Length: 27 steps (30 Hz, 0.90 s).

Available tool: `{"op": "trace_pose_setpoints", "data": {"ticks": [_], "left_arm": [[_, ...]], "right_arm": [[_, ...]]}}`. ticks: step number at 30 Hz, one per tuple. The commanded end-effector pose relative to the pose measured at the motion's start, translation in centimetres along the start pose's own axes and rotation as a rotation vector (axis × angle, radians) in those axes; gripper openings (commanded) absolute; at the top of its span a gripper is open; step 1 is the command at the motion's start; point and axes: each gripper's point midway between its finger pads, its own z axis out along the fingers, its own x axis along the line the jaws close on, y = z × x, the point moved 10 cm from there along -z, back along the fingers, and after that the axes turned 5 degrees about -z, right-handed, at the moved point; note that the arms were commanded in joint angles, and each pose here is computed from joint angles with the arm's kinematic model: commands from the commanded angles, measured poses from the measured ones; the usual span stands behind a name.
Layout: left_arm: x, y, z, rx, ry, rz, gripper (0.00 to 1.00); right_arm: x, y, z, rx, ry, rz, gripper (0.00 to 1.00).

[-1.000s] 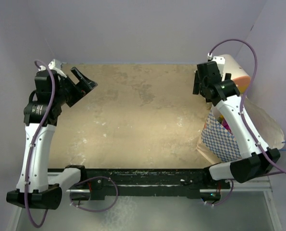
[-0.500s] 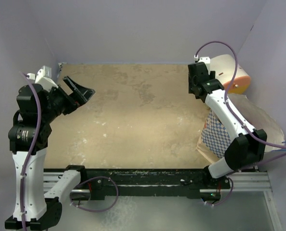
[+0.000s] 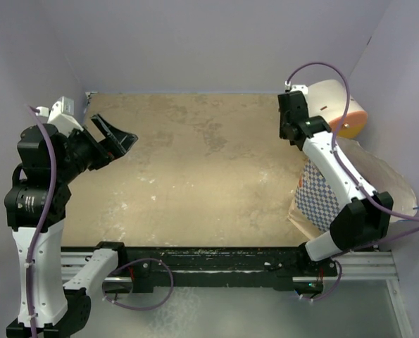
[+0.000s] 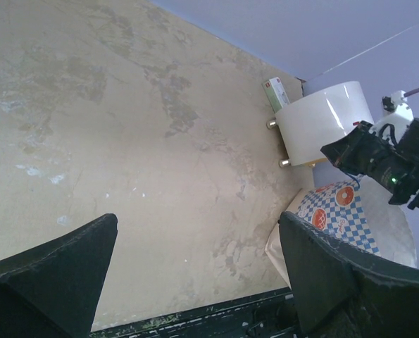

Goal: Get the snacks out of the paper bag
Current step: Move the paper bag to the center of the board.

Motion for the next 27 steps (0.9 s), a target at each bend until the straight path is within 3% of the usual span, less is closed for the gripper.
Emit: {"op": "trace_pose_setpoints", "data": {"ticks": [1,8,18,27], "left_arm": [[-0.5,0.5,0.9,0.007,-0.048,0.013,0.99],[-0.3,0.3,2.4,0.048,-0.08,-0.016,0.99],[-0.2,-0.2,2.9,0.092,-0.114,-0.045,0.99],[-0.4,-0.1,1.3,0.06,-0.089,-0.016,0.99]], "right_arm": [[-1.1,1.0,-3.8,-0.102,0.178,0.033,0.0],[-0.9,0.1,-5.8,-0.048,0.369,-0.081,0.0],[0.4,0.5,-9.2,-0.097,0.693,-0.055,0.0],[7.6,2.4,-13.3,-0.132,0.926,-0.083,0.0]]}}
